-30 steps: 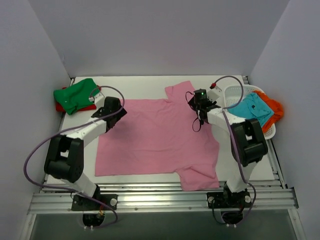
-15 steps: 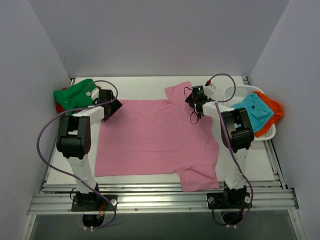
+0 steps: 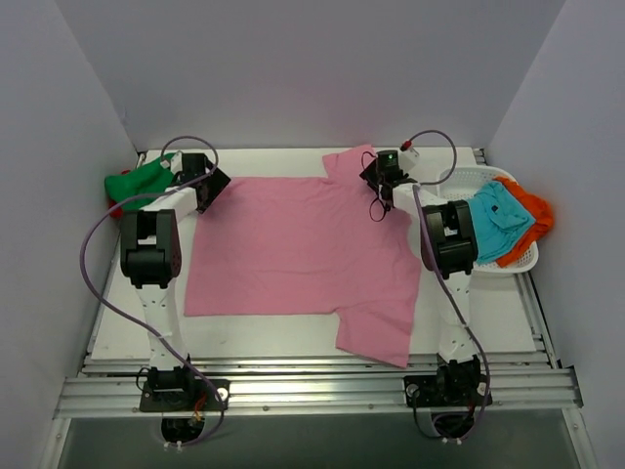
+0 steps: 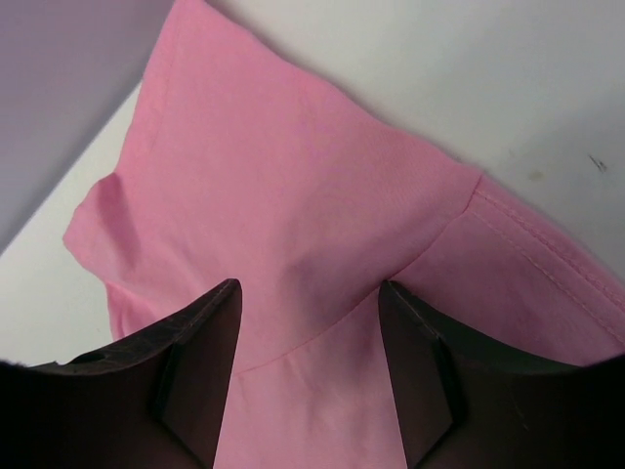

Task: Fold and stack the t-shirts
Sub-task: Flatten the tshirt out

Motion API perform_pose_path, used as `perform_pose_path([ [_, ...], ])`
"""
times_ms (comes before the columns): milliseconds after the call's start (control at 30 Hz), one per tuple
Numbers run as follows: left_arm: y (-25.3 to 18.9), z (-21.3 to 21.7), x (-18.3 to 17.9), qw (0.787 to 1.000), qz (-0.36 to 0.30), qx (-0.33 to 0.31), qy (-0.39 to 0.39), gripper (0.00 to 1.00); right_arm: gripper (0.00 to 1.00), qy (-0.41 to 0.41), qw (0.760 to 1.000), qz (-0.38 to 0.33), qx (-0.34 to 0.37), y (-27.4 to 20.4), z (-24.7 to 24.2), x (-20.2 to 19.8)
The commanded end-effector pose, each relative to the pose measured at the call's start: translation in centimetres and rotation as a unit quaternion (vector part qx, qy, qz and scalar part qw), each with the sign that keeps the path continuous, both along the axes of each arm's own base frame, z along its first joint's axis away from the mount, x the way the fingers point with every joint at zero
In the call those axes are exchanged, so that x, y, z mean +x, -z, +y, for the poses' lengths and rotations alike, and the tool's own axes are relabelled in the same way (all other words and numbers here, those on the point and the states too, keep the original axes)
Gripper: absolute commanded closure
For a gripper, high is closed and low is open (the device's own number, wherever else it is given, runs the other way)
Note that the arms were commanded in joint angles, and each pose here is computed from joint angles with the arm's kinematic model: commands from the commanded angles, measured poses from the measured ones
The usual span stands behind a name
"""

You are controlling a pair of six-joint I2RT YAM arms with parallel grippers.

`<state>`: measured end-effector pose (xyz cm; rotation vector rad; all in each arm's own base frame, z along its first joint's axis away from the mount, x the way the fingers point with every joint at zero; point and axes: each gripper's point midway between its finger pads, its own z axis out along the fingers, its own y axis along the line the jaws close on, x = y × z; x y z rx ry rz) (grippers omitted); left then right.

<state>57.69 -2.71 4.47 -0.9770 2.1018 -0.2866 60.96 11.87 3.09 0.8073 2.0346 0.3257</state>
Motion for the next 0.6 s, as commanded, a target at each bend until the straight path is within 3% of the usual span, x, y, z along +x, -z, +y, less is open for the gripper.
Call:
perform_pose_path([
  [0, 2.5, -0.2, 0.5, 0.999, 0.032, -0.028, 0.005, 0.05, 0.45, 0.000, 0.999, 0.044, 0.011, 3.7, -1.0, 0.8],
  [67, 2.4, -0.2, 1.5, 0.999, 0.027, -0.028, 0.006, 0.05, 0.45, -0.001, 0.999, 0.047, 0.017, 4.7, -1.2, 1.7],
  [300, 1.3, -0.5, 4.4, 0.999, -0.008, -0.041, 0.023, 0.05, 0.39, -0.042, 0.996, -0.044, 0.062, 1.1, 0.1, 6.8],
  [500, -2.9, -1.0, 4.7, 0.995, -0.066, -0.049, 0.051, 0.03, 0.31, -0.060, 0.991, -0.092, 0.076, -3.8, 0.9, 6.4],
  [567, -6.2, -1.3, 4.7, 0.992, -0.100, -0.049, 0.061, 0.03, 0.30, -0.066, 0.990, -0.103, 0.076, -5.8, 1.1, 5.3],
])
